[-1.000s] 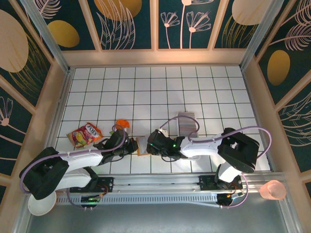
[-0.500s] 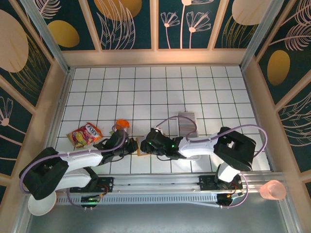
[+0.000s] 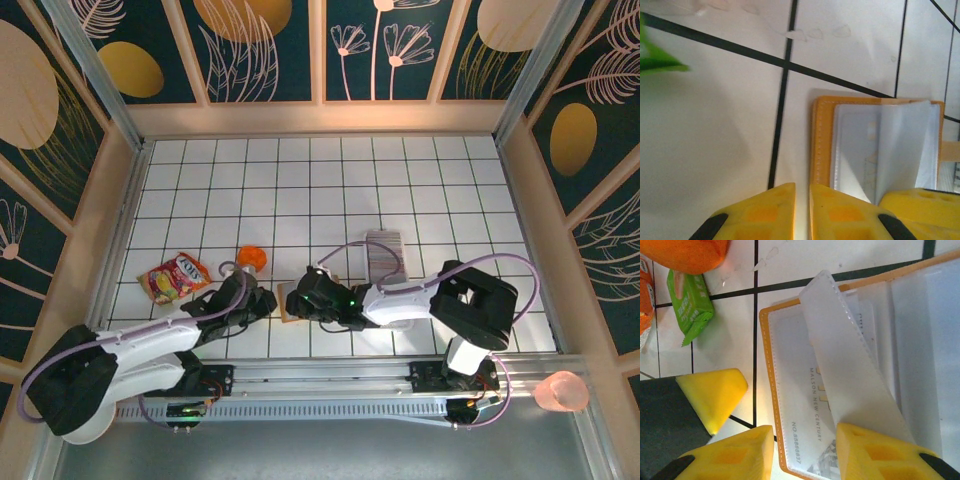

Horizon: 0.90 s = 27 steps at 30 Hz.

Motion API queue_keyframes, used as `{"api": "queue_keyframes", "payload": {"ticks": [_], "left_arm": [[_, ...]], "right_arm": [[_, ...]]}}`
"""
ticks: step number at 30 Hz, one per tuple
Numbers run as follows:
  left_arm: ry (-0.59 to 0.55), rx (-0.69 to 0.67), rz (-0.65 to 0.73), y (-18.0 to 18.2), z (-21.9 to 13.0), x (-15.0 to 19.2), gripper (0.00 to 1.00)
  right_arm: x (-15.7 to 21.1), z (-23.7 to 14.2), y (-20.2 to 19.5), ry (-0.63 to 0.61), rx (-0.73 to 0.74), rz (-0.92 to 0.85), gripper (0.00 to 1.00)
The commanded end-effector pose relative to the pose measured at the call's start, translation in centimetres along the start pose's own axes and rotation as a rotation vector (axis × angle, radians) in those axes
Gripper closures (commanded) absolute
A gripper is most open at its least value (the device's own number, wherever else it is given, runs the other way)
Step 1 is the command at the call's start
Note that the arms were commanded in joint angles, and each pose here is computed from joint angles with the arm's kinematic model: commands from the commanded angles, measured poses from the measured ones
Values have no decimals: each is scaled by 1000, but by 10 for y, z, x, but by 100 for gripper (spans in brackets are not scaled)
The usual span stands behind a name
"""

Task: Put the credit cards into the card holder

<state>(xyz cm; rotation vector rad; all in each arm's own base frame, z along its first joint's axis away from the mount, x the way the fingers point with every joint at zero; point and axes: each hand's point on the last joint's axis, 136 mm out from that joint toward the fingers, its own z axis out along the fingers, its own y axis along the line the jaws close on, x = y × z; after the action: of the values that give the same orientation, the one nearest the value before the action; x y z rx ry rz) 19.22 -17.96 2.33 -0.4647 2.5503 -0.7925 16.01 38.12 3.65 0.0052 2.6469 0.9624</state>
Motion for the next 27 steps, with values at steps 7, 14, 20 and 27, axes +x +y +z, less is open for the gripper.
{"api": "queue_keyframes", "payload": {"ticks": [7,14,20,27], "left_arm": [[-277,-198,-146,45,-43,-40,80],[-450,-159,-215,45,-81,-66,76],[-483,-125,-211,38,-92,-72,73],[-384,17,-72,-9,-76,-68,58]], "right_arm": [[-1,5,47,2,-109,-74,62],[-5,-6,102,-10,-273,-162,60],[-13,-42,128,-85,-357,-259,56],[-65,-108,103,-342,-136,-540,56]]}}
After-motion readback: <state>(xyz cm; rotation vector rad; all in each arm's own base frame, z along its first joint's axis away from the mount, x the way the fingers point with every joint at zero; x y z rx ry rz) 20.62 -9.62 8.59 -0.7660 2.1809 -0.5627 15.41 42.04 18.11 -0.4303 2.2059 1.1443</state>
